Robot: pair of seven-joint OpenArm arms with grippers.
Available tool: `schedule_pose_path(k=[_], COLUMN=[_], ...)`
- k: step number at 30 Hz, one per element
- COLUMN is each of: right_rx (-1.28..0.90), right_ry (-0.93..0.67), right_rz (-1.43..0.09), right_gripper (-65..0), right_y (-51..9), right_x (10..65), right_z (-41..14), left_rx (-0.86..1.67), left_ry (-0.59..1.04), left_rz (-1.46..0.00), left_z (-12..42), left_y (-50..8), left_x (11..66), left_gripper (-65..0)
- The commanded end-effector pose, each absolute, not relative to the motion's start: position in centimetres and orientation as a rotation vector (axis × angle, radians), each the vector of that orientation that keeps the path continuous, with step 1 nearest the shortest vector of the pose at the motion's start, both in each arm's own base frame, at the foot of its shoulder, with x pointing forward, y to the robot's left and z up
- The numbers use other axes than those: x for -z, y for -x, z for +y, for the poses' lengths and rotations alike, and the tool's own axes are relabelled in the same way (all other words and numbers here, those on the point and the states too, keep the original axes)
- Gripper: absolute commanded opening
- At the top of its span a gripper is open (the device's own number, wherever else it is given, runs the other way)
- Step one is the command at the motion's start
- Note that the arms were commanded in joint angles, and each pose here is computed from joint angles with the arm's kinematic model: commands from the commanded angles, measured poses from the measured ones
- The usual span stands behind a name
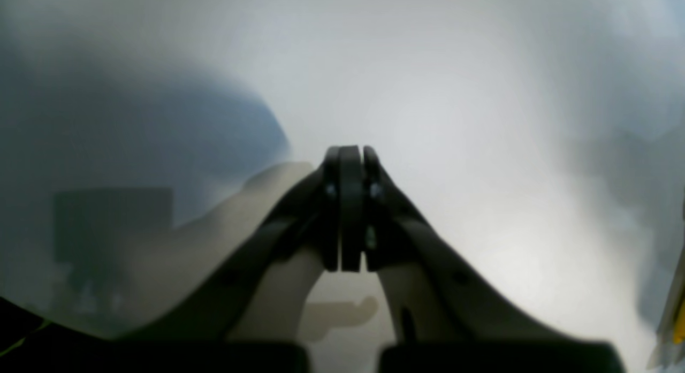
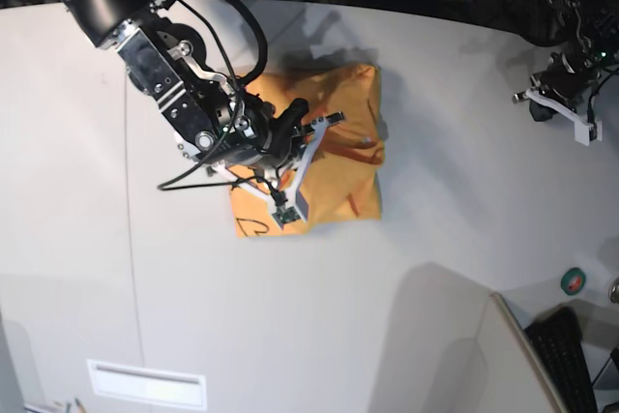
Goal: Layout the t-shirt on the table in an organized manner, then fold the t-shirt properly
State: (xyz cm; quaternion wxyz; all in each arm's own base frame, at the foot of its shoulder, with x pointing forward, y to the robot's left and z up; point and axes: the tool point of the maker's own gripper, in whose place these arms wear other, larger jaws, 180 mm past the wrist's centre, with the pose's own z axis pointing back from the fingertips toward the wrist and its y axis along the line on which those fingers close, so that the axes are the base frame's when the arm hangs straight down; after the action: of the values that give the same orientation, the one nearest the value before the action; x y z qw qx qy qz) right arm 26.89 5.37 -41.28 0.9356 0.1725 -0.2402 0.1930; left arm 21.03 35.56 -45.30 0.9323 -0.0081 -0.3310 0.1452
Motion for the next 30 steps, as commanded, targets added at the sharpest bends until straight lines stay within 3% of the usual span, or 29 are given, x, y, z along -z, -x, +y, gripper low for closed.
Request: schedule_pose_path(k=[1,16,26,30], right_rx=[-0.401,-0.352,-0.360,-0.358], right_ry=[-0.374,-0.350,-0.443,-0.474], right_rz=[-0.544,-0.506,-0.554,-0.646], right_gripper=[-65.0,-65.0,-65.0,-65.0], right_y=[-28.2,-28.7,-31.2,-33.5], right_x=[39.9,43.6,40.2,37.8], right_z=[6.1,6.3,12.5,13.9], left_rx=[-0.288,-0.287,-0.287,-0.287], left_ry=[0.000,-0.001,-0.001,-0.001], left_rz=[-0.720,-0.719,-0.719,-0.719], left_z=[36.5,36.5,36.5,36.5], left_y=[-21.8,-21.8,-21.8,-21.8], left_x=[44.0,44.1,44.1,44.1], left_gripper=[-65.0,-65.0,-65.0,-65.0])
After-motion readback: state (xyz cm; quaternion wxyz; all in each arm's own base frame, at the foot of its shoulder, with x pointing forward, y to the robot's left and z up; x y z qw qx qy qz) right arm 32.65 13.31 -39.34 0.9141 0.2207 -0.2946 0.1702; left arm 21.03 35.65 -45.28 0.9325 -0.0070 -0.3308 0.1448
